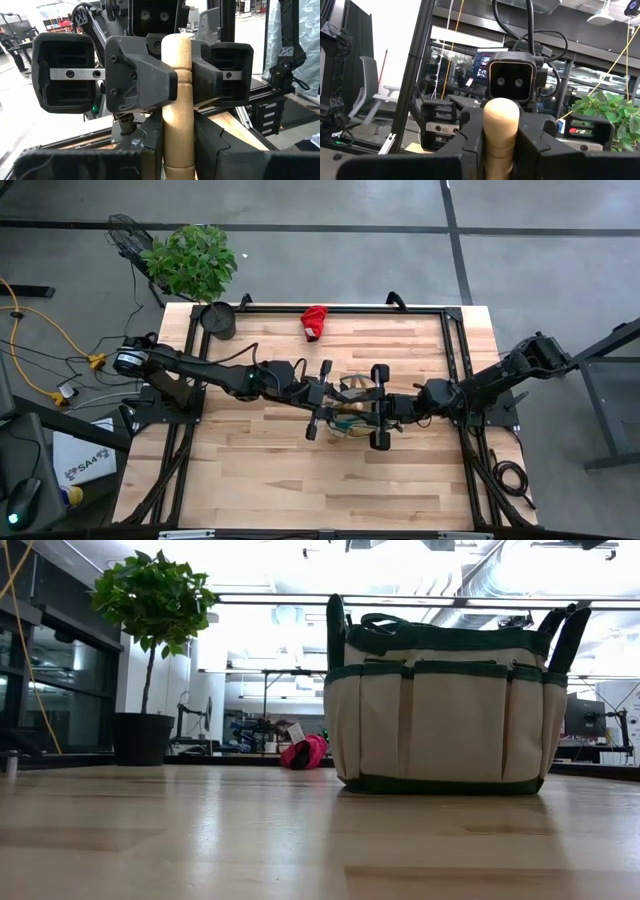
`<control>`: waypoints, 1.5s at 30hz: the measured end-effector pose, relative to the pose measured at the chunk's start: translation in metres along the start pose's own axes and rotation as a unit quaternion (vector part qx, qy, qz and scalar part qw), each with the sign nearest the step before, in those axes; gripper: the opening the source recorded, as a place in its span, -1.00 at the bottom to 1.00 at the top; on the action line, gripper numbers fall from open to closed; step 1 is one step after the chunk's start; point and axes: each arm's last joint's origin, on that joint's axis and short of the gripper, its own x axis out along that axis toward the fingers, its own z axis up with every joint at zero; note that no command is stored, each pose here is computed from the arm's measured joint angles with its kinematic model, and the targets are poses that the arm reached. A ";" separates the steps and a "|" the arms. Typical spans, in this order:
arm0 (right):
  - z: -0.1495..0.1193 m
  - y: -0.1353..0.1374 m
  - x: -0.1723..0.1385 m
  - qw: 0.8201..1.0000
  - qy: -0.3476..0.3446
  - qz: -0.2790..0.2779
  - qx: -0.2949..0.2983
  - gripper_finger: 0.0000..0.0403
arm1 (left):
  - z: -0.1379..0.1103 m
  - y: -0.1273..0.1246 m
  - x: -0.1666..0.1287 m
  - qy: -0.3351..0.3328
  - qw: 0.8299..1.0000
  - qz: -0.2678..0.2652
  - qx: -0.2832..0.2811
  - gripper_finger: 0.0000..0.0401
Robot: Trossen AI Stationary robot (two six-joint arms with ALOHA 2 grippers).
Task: Pick & Place Garden tools in Gardening bag
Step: Put the hand rake into the gardening bag
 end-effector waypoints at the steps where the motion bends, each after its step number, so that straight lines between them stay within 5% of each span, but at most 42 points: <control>1: 0.000 0.000 0.000 1.000 0.000 0.000 0.000 -0.71 | 0.000 0.000 0.000 0.000 1.000 0.000 0.000 -0.69; 7: -0.001 0.000 0.000 1.000 0.003 -0.003 0.001 -0.72 | -0.001 0.000 0.000 0.007 1.000 -0.001 -0.006 -0.67; 17: -0.001 -0.001 -0.001 0.998 0.025 -0.045 -0.021 -0.72 | -0.004 0.000 0.000 0.021 1.000 -0.001 -0.006 -0.03; 32: 0.032 0.015 -0.038 0.975 0.152 -0.126 -0.104 -0.72 | -0.013 0.000 -0.001 0.073 0.997 0.036 -0.005 0.03; 45: 0.029 0.071 -0.064 0.978 0.196 -0.007 -0.067 -0.72 | -0.026 0.001 -0.009 0.165 0.982 0.082 -0.033 0.03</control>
